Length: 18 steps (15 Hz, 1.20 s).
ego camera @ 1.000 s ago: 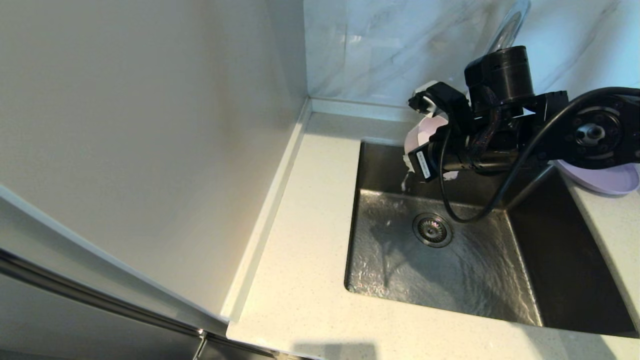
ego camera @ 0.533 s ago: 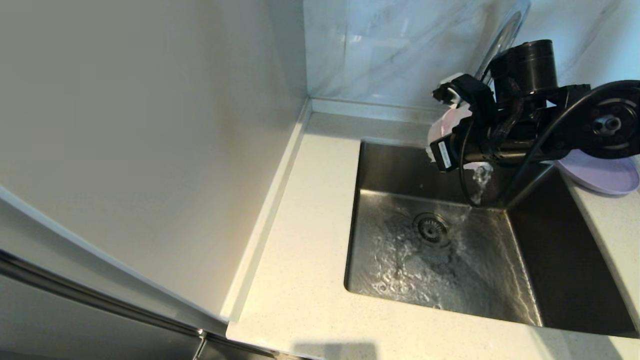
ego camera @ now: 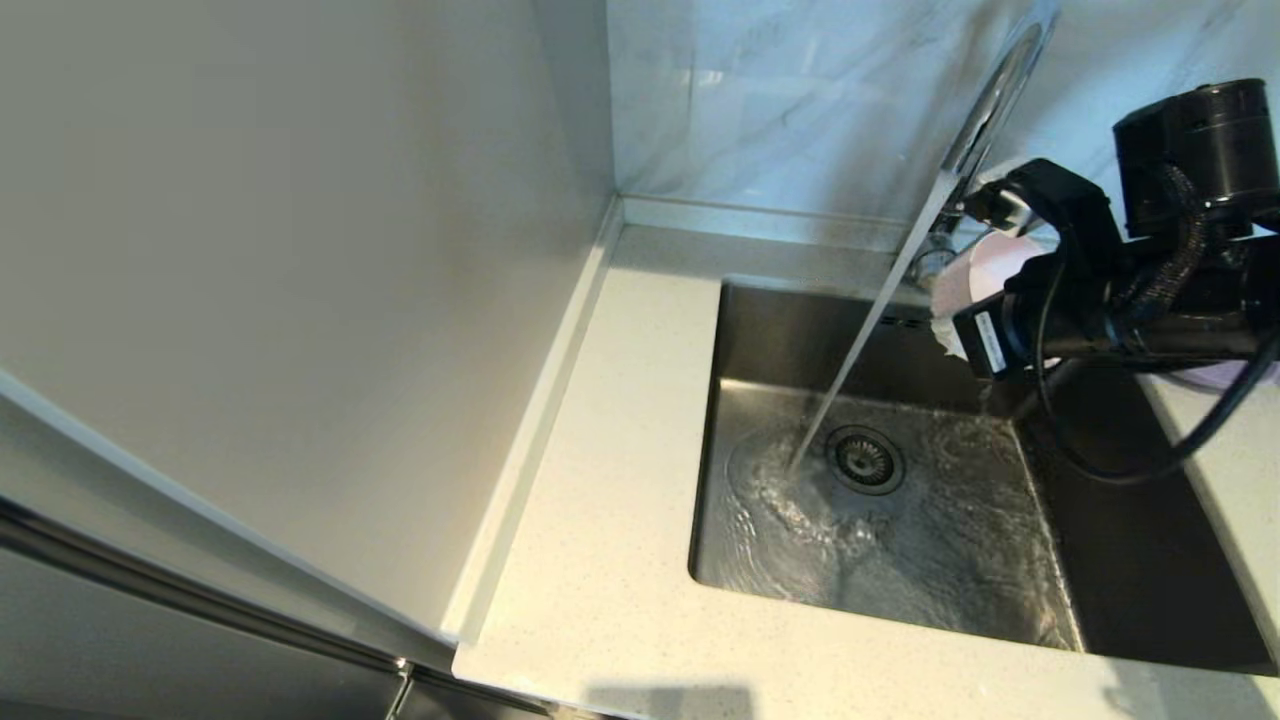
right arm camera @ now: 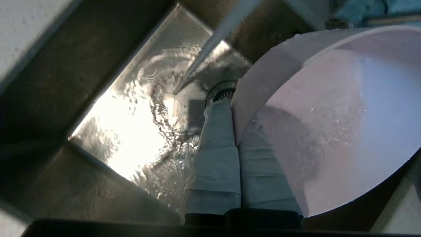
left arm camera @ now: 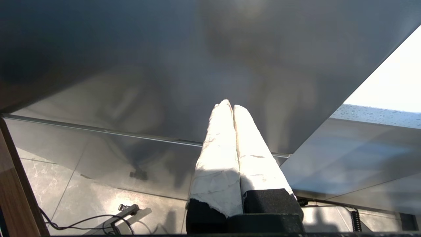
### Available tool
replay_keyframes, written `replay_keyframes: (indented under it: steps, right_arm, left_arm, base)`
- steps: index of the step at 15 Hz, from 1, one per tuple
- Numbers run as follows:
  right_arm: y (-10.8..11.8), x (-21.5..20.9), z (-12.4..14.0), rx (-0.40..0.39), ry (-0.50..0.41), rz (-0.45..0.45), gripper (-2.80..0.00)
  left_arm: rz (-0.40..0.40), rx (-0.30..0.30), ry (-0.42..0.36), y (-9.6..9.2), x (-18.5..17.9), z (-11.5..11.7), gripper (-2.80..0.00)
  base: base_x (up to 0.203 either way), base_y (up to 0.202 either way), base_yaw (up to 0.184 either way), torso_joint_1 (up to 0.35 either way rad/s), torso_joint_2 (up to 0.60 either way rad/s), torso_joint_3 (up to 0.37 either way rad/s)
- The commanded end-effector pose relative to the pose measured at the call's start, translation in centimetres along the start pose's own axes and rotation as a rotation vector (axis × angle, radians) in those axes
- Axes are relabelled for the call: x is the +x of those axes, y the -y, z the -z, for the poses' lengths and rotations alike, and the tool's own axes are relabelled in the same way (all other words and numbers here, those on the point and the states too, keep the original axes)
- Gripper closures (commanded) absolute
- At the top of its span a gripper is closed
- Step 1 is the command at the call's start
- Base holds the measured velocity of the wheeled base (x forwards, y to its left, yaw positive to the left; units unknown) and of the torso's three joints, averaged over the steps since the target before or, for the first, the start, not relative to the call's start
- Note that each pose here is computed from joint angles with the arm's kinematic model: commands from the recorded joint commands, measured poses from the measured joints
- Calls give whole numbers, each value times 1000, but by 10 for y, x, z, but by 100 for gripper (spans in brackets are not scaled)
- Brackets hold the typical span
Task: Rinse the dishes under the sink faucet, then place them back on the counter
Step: Rinse the bowl
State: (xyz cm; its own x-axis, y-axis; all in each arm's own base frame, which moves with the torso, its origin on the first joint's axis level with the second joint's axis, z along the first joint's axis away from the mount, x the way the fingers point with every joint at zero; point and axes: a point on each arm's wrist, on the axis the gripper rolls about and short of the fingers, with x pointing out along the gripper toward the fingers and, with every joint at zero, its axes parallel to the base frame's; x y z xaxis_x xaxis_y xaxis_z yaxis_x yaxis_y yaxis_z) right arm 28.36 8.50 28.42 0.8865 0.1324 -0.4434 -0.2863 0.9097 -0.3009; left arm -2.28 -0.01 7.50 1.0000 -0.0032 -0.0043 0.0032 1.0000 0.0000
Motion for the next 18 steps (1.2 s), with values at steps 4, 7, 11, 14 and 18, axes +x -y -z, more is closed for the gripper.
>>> replay_keyframes:
  steps: [4, 7, 11, 14, 18]
  right_arm:
    - [8, -44, 22, 58, 14, -20, 0]
    - [20, -46, 13, 238, -20, -93, 0]
    - [57, -30, -4, 741, -117, -319, 0]
    - [104, 0, 13, 1089, -192, -503, 0]
    - [175, 31, 48, 1488, -195, -765, 0]
  left_arm:
    - [0, 0, 0, 0, 0, 0, 0]
    - [0, 0, 0, 0, 0, 0, 0]
    - [0, 0, 0, 0, 0, 0, 0]
    - [0, 0, 0, 0, 0, 0, 0]
    - [0, 0, 0, 0, 0, 0, 0]
  base:
    - [0, 0, 0, 0, 0, 0]
    - [0, 0, 0, 0, 0, 0]
    - [0, 0, 0, 0, 0, 0]
    - [0, 0, 0, 0, 0, 0]
    - [0, 0, 0, 0, 0, 0]
